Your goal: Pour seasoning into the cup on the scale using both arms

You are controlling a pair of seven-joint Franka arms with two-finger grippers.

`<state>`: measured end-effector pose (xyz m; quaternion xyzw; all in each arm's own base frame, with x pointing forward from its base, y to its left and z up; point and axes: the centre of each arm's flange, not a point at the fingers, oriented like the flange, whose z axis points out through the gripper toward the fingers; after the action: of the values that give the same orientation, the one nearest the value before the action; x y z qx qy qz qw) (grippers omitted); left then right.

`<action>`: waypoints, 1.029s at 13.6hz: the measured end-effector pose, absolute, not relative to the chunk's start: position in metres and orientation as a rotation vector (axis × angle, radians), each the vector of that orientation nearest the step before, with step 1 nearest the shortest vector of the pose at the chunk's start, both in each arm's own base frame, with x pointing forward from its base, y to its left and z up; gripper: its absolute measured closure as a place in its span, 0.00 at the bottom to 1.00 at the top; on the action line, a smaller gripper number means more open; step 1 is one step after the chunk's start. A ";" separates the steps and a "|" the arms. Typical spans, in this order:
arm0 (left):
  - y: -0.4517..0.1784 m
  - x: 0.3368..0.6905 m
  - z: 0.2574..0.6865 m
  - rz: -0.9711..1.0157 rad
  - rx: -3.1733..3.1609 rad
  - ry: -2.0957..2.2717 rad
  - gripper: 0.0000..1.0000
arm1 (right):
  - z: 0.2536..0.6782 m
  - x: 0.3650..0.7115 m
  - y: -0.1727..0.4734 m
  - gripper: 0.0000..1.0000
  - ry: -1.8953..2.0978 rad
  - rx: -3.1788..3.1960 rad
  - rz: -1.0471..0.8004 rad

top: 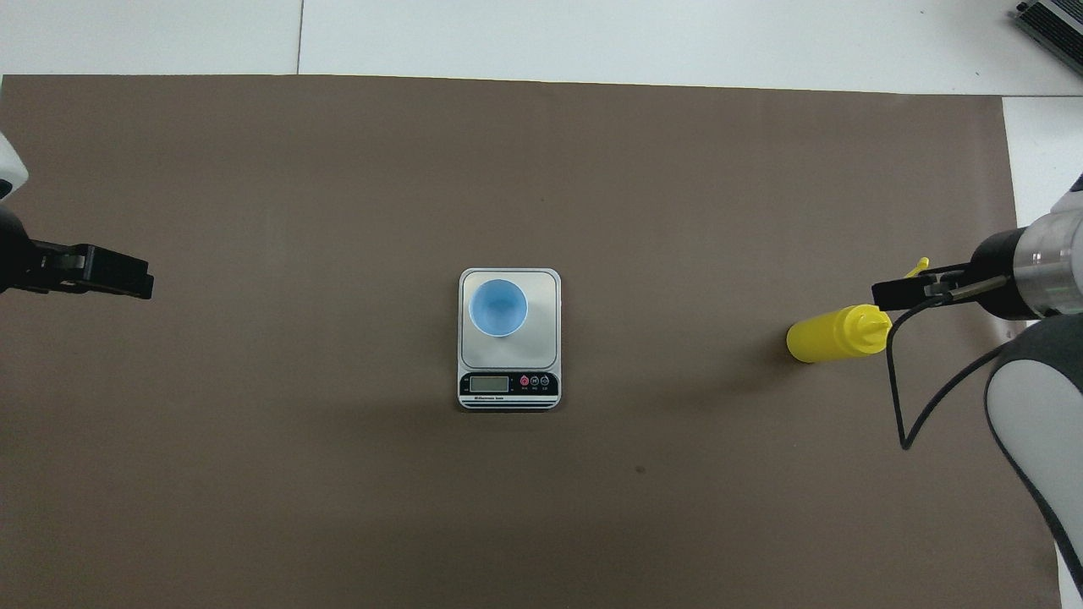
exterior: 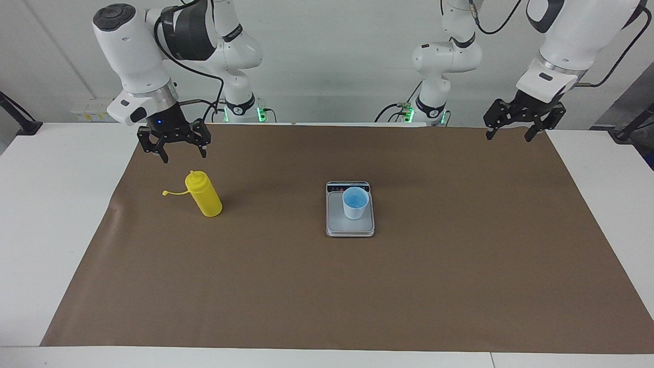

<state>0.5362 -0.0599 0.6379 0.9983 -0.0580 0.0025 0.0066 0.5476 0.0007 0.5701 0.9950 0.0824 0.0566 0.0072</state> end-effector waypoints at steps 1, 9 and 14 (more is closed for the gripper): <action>-0.059 0.536 0.638 0.008 3.127 -0.185 0.00 | 0.576 0.554 -0.002 0.00 0.250 3.103 0.197; -0.057 0.536 0.638 0.008 3.143 -0.255 0.00 | 0.623 0.569 -0.017 0.00 0.188 3.080 0.156; -0.055 0.537 0.638 0.008 3.142 -0.249 0.00 | 0.638 0.569 -0.019 0.00 0.115 3.085 0.159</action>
<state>0.5365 -0.0552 0.6377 0.9968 -0.0791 0.0024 -0.0053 0.5694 -0.0192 0.6382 0.9977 0.0373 0.0514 0.0251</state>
